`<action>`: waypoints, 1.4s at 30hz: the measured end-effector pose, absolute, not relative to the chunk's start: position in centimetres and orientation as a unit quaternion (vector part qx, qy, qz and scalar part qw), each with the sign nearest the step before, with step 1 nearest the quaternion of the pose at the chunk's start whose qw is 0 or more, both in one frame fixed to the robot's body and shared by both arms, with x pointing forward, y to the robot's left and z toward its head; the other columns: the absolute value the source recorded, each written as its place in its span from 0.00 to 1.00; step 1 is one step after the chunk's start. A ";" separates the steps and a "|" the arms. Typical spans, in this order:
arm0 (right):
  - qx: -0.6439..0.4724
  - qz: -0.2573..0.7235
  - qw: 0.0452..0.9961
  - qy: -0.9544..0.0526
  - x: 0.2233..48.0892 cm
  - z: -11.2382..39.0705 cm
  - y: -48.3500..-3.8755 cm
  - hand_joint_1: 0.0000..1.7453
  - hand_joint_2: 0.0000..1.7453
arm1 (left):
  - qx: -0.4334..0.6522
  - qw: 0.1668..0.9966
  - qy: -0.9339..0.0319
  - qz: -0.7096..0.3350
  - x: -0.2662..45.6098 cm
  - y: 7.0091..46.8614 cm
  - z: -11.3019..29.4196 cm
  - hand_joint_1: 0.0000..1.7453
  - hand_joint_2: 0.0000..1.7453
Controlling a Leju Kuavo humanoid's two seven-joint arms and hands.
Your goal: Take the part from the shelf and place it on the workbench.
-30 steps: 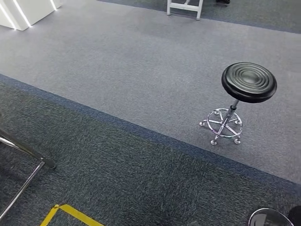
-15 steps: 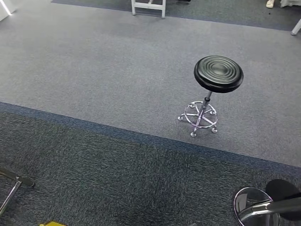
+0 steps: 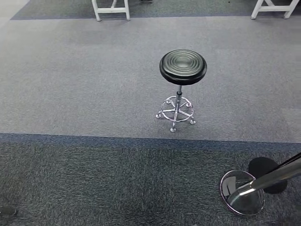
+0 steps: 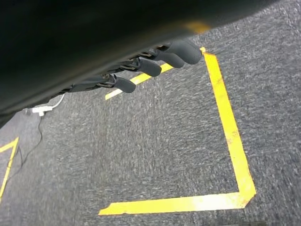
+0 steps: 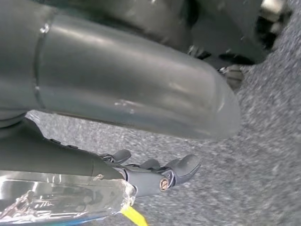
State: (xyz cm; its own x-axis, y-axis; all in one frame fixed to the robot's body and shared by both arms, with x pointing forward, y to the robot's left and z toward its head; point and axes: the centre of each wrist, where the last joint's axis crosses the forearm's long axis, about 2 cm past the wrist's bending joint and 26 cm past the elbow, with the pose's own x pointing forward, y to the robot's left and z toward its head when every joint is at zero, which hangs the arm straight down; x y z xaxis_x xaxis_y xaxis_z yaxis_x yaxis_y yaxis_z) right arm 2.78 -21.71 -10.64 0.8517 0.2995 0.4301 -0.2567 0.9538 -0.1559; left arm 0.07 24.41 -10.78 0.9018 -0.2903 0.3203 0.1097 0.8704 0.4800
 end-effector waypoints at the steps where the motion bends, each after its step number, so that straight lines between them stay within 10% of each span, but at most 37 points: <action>1: -0.047 0.145 0.962 -0.229 2.6 -10.7 -21.7 0.00 0.00 | 0.232 0.947 -0.194 -0.105 0.0 24.4 -10.8 0.00 0.00; 42: -0.043 0.134 0.964 -0.226 2.0 -10.7 -21.9 0.00 0.00 | 0.232 0.946 -0.198 -0.110 0.1 24.6 -10.8 0.00 0.00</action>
State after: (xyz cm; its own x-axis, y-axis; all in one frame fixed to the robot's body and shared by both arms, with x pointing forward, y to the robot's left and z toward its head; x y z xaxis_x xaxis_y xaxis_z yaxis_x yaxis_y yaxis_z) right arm 2.03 -21.90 -10.71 0.8625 0.2771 0.4234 -0.2380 0.9606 -0.1438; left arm 0.08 24.57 -10.79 0.8977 -0.2998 0.3229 0.1162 0.8680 0.4828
